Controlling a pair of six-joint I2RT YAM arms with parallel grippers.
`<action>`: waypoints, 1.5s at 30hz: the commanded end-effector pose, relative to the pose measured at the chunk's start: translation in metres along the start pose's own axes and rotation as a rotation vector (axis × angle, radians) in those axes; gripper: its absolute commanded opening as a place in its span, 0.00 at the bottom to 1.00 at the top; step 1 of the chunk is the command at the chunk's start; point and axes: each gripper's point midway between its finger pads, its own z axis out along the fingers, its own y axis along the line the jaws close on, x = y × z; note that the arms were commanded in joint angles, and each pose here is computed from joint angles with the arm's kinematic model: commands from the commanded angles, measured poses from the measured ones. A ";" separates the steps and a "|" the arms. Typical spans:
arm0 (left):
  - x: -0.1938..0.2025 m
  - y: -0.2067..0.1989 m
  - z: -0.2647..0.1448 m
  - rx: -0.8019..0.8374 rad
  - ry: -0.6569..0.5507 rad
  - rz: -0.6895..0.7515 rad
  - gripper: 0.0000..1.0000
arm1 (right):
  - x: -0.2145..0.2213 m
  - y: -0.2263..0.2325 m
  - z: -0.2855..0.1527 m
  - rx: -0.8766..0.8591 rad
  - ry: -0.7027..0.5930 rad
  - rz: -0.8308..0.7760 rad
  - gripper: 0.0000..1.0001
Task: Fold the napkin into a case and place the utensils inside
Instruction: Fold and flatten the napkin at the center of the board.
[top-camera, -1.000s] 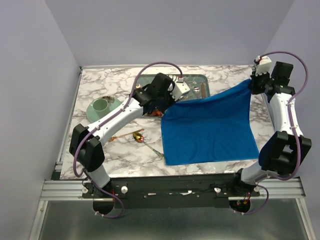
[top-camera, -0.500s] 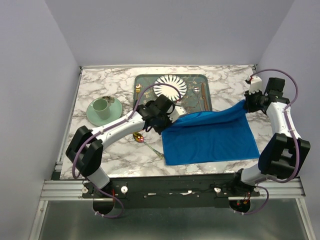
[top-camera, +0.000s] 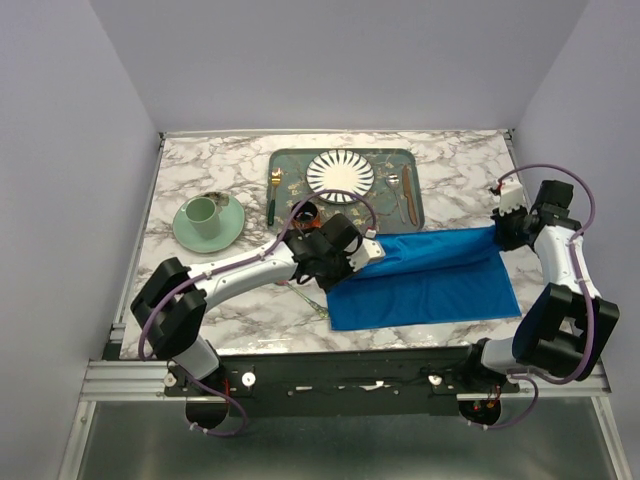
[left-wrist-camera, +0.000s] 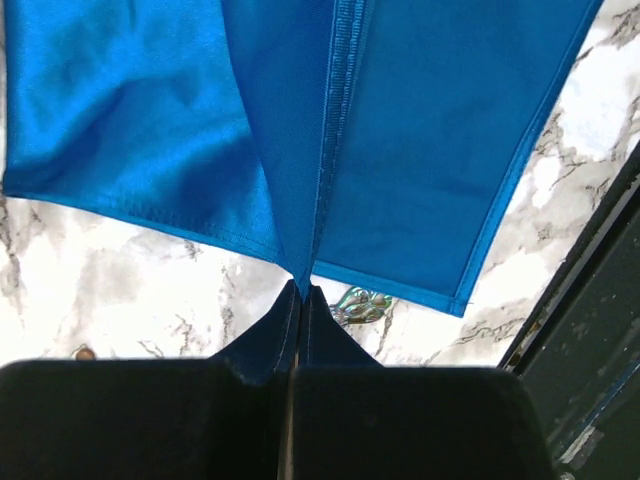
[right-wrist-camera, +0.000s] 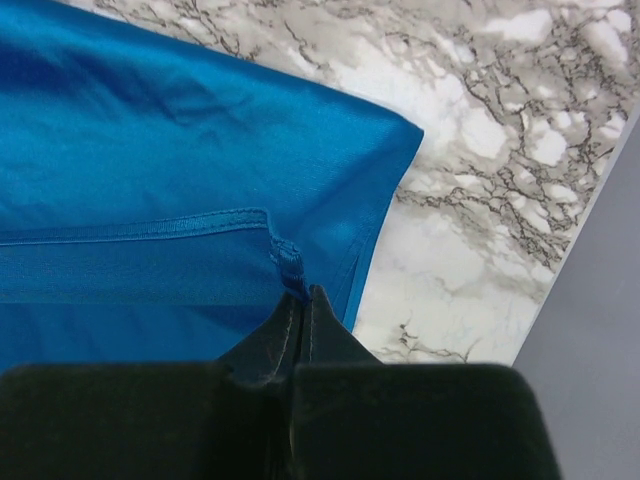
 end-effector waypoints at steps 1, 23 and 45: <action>0.015 -0.016 0.009 0.044 0.057 0.002 0.00 | 0.017 -0.004 -0.004 0.031 0.044 -0.041 0.04; 0.032 -0.016 0.022 0.062 0.107 0.023 0.00 | 0.073 0.053 -0.015 -0.311 0.215 -0.267 0.39; 0.048 -0.025 0.021 0.146 0.139 -0.005 0.25 | 0.077 0.041 -0.022 -0.292 0.269 -0.352 0.15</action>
